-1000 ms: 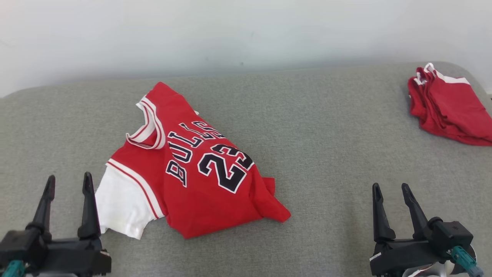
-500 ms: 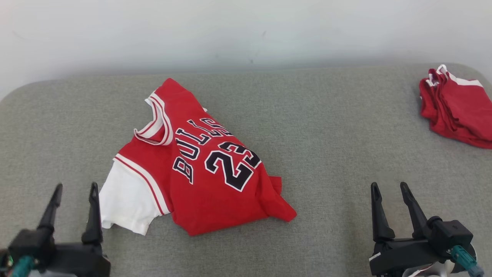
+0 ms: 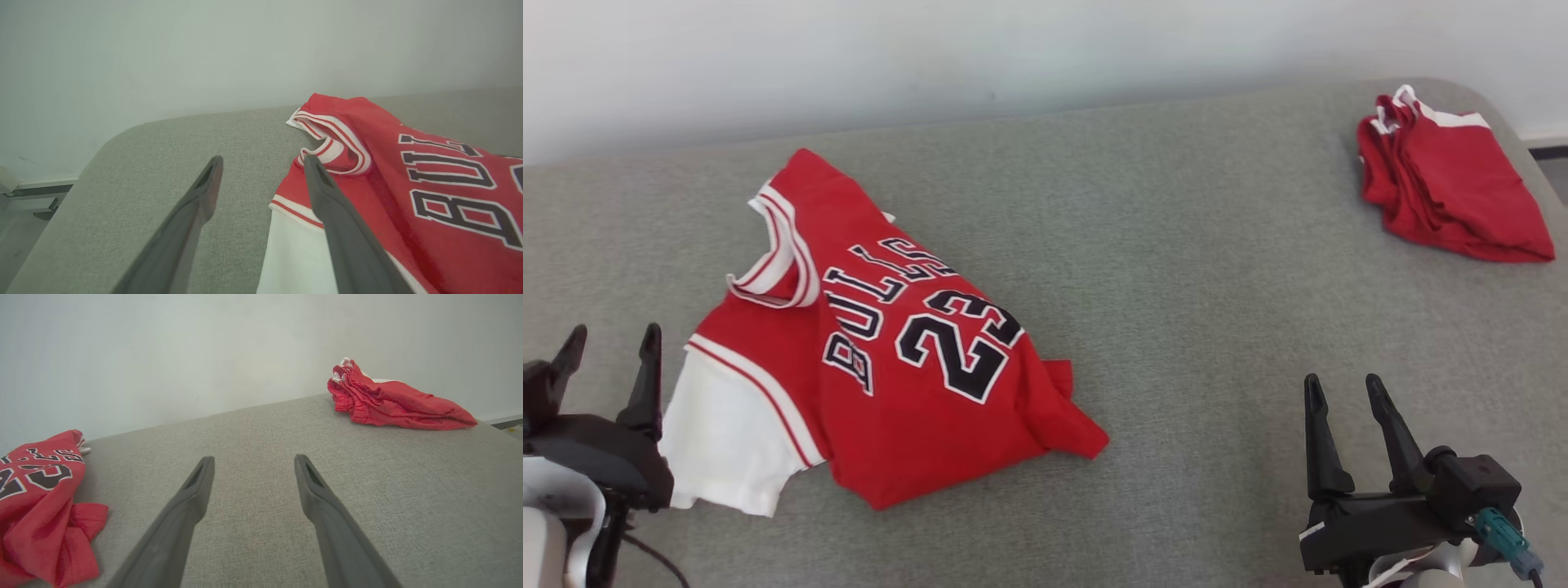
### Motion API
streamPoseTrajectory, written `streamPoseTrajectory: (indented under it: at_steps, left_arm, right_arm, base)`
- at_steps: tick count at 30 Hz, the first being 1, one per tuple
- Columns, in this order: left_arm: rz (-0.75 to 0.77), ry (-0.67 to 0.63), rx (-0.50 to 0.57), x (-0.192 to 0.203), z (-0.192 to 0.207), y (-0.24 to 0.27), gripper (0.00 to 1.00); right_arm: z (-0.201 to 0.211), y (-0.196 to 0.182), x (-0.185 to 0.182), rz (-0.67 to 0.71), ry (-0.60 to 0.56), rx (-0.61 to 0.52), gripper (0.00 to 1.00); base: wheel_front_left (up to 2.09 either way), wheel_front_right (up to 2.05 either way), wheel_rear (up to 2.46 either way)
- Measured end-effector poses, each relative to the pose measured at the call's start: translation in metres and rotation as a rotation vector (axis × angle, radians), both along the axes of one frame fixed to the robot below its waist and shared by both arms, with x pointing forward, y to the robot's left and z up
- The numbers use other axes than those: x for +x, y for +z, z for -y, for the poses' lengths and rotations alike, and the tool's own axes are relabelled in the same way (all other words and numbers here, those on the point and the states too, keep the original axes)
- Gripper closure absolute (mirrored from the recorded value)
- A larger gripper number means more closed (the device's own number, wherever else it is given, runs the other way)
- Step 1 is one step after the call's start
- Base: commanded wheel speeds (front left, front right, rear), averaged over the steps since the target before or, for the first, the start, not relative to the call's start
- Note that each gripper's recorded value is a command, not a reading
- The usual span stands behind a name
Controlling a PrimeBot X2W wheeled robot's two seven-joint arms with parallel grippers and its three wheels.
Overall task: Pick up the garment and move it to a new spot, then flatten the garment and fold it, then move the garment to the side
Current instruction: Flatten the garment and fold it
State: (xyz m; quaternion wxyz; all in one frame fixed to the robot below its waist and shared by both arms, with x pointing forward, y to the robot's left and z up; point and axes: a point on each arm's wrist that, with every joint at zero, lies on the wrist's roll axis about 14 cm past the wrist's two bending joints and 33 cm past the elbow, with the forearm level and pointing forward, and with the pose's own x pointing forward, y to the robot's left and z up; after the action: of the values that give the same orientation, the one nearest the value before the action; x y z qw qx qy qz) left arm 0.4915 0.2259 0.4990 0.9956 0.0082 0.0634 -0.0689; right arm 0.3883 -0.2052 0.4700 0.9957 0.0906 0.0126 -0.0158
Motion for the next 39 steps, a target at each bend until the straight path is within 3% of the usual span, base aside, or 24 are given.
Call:
streamPoseTrajectory:
  at_steps: [10,21,22,23,24,25,26,34,39]
  left_arm:
    - [-0.363,-0.035,0.043,-0.003,0.005,-0.075,0.00]
    - [-0.593,-0.016,0.011,-0.021,0.001,-0.114,0.00]
    - [-0.593,-0.017,0.012,-0.021,0.001,-0.114,0.14]
    - [-0.594,-0.011,0.009,-0.022,0.000,-0.114,0.49]
    - [-0.594,-0.010,0.005,-0.023,0.000,-0.114,0.72]
    - [-0.593,-0.007,0.000,-0.024,0.000,-0.113,0.72]
    - [-0.585,-0.003,-0.004,-0.025,0.000,-0.112,1.00]
    - [-0.385,0.050,-0.059,-0.025,-0.011,-0.076,1.00]
    - [-0.279,0.086,-0.085,-0.045,-0.015,-0.057,1.00]
  right_arm:
    - [0.017,-0.012,-0.008,-0.036,-0.053,0.006,0.00]
    - [0.020,-0.010,-0.005,-0.029,-0.062,0.005,0.00]
    - [0.020,-0.010,-0.004,-0.028,-0.062,0.005,0.00]
    - [0.020,-0.009,-0.004,-0.026,-0.061,0.005,0.00]
    - [0.019,-0.009,-0.004,-0.024,-0.059,0.006,0.00]
    - [0.019,-0.008,-0.004,-0.022,-0.058,0.006,0.00]
    - [0.018,-0.007,-0.003,-0.018,-0.056,0.007,0.00]
    - [0.008,-0.002,-0.002,-0.002,-0.027,0.012,0.00]
    - [-0.003,-0.005,-0.005,-0.009,0.004,0.014,0.00]
  base:
    - [0.00,0.00,0.00]
    - [0.00,0.00,0.00]
    - [0.00,0.00,0.00]
    - [0.00,0.00,0.00]
    - [0.00,0.00,0.00]
    - [0.00,0.00,0.00]
    - [0.00,0.00,0.00]
    - [0.00,0.00,0.00]
    - [0.00,0.00,0.00]
